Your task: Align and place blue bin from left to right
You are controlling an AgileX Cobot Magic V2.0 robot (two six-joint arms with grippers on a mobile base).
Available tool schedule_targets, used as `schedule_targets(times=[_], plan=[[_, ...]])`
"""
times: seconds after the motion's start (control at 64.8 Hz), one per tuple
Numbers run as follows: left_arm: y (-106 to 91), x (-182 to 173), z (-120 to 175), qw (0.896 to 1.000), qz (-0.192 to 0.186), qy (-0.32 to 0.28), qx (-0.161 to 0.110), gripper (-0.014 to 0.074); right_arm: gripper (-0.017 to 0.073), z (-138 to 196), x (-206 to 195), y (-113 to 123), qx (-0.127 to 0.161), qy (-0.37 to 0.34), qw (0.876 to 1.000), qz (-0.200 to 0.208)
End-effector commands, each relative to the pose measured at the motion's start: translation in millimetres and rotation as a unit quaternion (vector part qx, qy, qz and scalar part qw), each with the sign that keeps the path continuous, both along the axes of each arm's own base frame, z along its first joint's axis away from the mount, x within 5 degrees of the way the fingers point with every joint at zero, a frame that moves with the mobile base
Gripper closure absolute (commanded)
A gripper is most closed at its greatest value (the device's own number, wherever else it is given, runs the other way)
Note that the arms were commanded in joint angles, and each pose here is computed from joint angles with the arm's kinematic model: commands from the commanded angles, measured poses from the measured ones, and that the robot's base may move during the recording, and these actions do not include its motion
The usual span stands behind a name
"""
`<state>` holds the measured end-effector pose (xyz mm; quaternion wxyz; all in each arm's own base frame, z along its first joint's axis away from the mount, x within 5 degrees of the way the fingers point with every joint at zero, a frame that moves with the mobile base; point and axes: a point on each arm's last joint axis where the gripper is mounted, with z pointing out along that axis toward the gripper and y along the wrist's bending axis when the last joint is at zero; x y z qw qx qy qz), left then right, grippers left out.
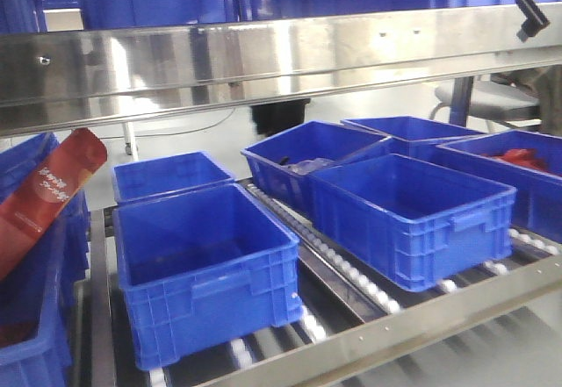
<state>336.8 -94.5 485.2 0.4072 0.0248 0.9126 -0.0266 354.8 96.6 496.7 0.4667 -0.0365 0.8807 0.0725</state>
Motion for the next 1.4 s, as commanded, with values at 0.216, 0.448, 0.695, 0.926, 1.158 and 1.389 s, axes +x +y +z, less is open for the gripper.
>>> schedule_targets(times=[0.216, 0.448, 0.695, 0.926, 1.158, 1.389], plan=[[-1.2, -6.9, 19.9, 0.998, -0.016, -0.063, -0.013, 0.0610, 0.0631, 23.9, -8.3, 0.7, 0.008, -0.077, 0.997, 0.015], [-1.2, -6.9, 19.9, 0.998, -0.016, -0.063, -0.013, 0.0610, 0.0631, 23.9, -8.3, 0.7, 0.008, -0.077, 0.997, 0.015], [-1.2, -6.9, 19.9, 0.998, -0.016, -0.063, -0.013, 0.0610, 0.0631, 23.9, -8.3, 0.7, 0.008, -0.077, 0.997, 0.015], [-1.2, -6.9, 19.9, 0.998, -0.016, -0.063, -0.013, 0.0610, 0.0631, 23.9, -8.3, 0.7, 0.008, -0.077, 0.997, 0.015], [-1.2, -6.9, 19.9, 0.998, -0.016, -0.063, -0.013, 0.0610, 0.0631, 23.9, -8.3, 0.7, 0.008, -0.077, 0.997, 0.015], [-1.2, -6.9, 19.9, 0.998, -0.016, -0.063, -0.013, 0.0610, 0.0631, 23.9, -8.3, 0.7, 0.008, -0.077, 0.997, 0.015]])
